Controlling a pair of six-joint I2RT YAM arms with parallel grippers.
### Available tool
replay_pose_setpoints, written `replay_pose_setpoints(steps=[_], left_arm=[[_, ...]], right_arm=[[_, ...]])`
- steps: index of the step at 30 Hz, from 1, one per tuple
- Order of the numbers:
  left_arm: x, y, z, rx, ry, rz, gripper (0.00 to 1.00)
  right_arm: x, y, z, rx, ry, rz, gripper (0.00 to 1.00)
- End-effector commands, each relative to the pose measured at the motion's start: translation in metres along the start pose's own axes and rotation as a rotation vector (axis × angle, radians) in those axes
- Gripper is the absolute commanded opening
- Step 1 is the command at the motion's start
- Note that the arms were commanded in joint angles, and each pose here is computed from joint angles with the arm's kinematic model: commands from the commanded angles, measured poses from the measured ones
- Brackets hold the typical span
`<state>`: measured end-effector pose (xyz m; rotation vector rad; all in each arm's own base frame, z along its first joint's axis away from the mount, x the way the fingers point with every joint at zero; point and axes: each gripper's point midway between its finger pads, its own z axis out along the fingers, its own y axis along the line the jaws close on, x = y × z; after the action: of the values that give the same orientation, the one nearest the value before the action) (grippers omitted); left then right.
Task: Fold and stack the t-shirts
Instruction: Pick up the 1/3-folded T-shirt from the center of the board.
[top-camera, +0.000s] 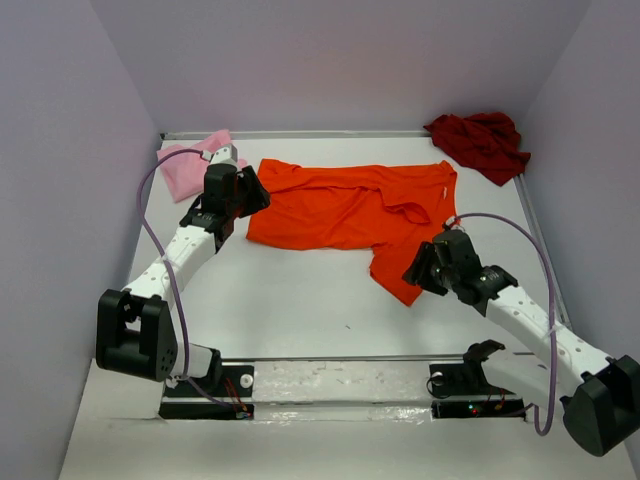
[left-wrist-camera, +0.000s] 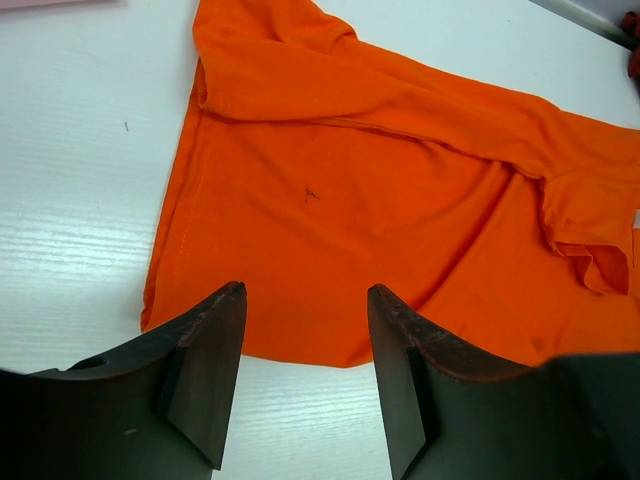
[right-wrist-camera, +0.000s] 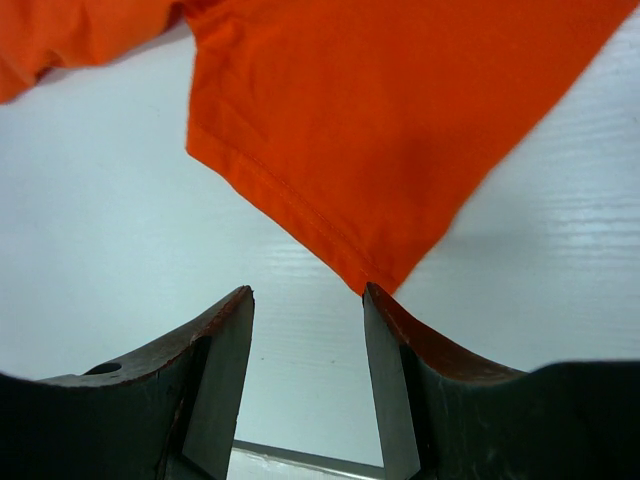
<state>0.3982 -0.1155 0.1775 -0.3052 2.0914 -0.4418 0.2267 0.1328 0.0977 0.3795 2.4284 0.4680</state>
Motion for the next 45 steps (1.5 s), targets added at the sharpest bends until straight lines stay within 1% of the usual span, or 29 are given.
replay_pose_setpoints(steps=[1, 8, 15, 20, 26, 30, 35, 39, 40, 41, 42, 43, 44, 45], left_arm=[[-0.009, -0.002, -0.002, 0.016, -0.022, -0.005, 0.61], [-0.010, 0.004, 0.000, -0.014, -0.022, 0.004, 0.61], [-0.009, 0.006, 0.000, -0.022, -0.021, 0.007, 0.61], [-0.011, 0.005, -0.001, -0.020, -0.027, 0.011, 0.61], [-0.012, 0.007, 0.001, -0.027, -0.023, 0.007, 0.61], [-0.012, 0.012, 0.004, -0.038, -0.019, 0.001, 0.61], [-0.010, 0.014, 0.006, -0.044, -0.013, -0.002, 0.61], [-0.008, 0.017, 0.009, -0.051, -0.007, -0.004, 0.61], [-0.007, 0.018, 0.009, -0.055, -0.002, -0.004, 0.61], [-0.006, 0.019, 0.011, -0.057, 0.001, -0.003, 0.61], [-0.005, 0.026, 0.013, -0.090, -0.004, -0.004, 0.61], [-0.002, 0.028, 0.014, -0.098, 0.000, -0.003, 0.61], [0.000, 0.031, 0.015, -0.110, 0.005, -0.004, 0.61], [0.006, 0.035, 0.019, -0.125, 0.019, -0.011, 0.61]], right_arm=[[0.015, -0.017, -0.003, 0.066, 0.038, 0.021, 0.54], [0.034, -0.023, 0.012, 0.104, 0.118, 0.021, 0.54], [0.033, -0.014, 0.027, 0.090, 0.143, 0.015, 0.54], [0.037, -0.015, 0.032, 0.093, 0.158, 0.020, 0.54], [0.054, -0.018, 0.041, 0.078, 0.200, 0.020, 0.53], [0.067, -0.014, 0.045, 0.048, 0.259, 0.035, 0.52], [0.069, -0.018, 0.047, 0.056, 0.257, 0.031, 0.51], [0.072, -0.018, 0.048, 0.047, 0.265, 0.030, 0.42], [0.073, -0.017, 0.049, 0.044, 0.271, 0.030, 0.27], [0.073, -0.016, 0.049, 0.036, 0.271, 0.033, 0.17], [0.073, -0.014, 0.049, 0.028, 0.272, 0.035, 0.12], [0.074, -0.015, 0.048, 0.027, 0.273, 0.034, 0.03], [0.074, -0.015, 0.048, 0.026, 0.272, 0.034, 0.00], [0.073, -0.014, 0.047, 0.022, 0.269, 0.032, 0.00]])
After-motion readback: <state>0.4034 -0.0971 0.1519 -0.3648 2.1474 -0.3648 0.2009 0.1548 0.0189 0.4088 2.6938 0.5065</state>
